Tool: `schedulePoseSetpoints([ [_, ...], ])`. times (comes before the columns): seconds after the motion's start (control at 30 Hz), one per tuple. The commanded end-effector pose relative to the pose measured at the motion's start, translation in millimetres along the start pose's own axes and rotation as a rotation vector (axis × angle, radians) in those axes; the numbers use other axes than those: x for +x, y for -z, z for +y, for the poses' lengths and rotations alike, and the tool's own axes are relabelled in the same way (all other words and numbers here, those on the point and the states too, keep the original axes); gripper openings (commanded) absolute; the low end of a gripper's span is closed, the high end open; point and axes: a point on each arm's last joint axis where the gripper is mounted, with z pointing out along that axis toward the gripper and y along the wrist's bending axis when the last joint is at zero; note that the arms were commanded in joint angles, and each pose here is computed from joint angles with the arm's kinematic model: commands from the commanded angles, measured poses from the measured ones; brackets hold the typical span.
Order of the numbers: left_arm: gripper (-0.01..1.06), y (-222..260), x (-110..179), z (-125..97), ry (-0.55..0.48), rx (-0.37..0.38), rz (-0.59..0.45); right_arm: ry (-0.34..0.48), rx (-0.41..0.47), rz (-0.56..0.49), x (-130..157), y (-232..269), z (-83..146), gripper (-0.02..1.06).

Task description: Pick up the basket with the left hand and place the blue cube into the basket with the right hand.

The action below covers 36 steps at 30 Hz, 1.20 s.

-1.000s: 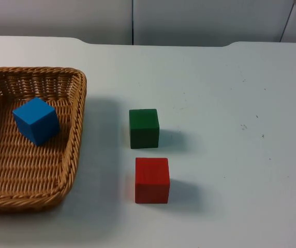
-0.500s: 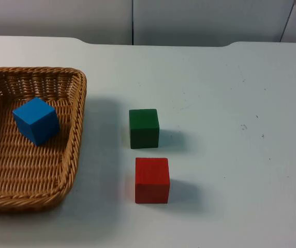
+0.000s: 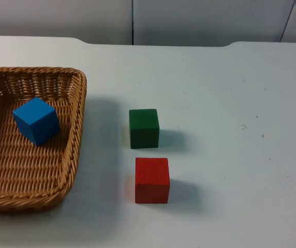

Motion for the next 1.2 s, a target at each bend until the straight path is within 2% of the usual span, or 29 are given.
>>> schedulePoseSetpoints([
  [0.0, 1.05, -0.2, 0.0, -0.9, 0.003, 0.016, -0.01, 0.007, -0.004, -0.011, -0.1, -0.7, 0.3, 0.99],
  [0.4, 1.05, -0.2, 0.0, -0.9, 0.003, 0.016, -0.01, 0.005, -0.008, -0.011, -0.1, -0.7, 0.6, 0.99],
  [0.53, 1.05, -0.2, 0.0, -1.5, -0.005, 0.023, -0.01, 0.005, -0.008, -0.011, -0.1, -0.7, 0.6, 1.04],
  [1.17, 1.05, -0.2, 0.0, -2.1, -0.013, 0.029, -0.01, 0.005, -0.008, -0.013, -0.3, -0.7, 0.6, 1.04],
])
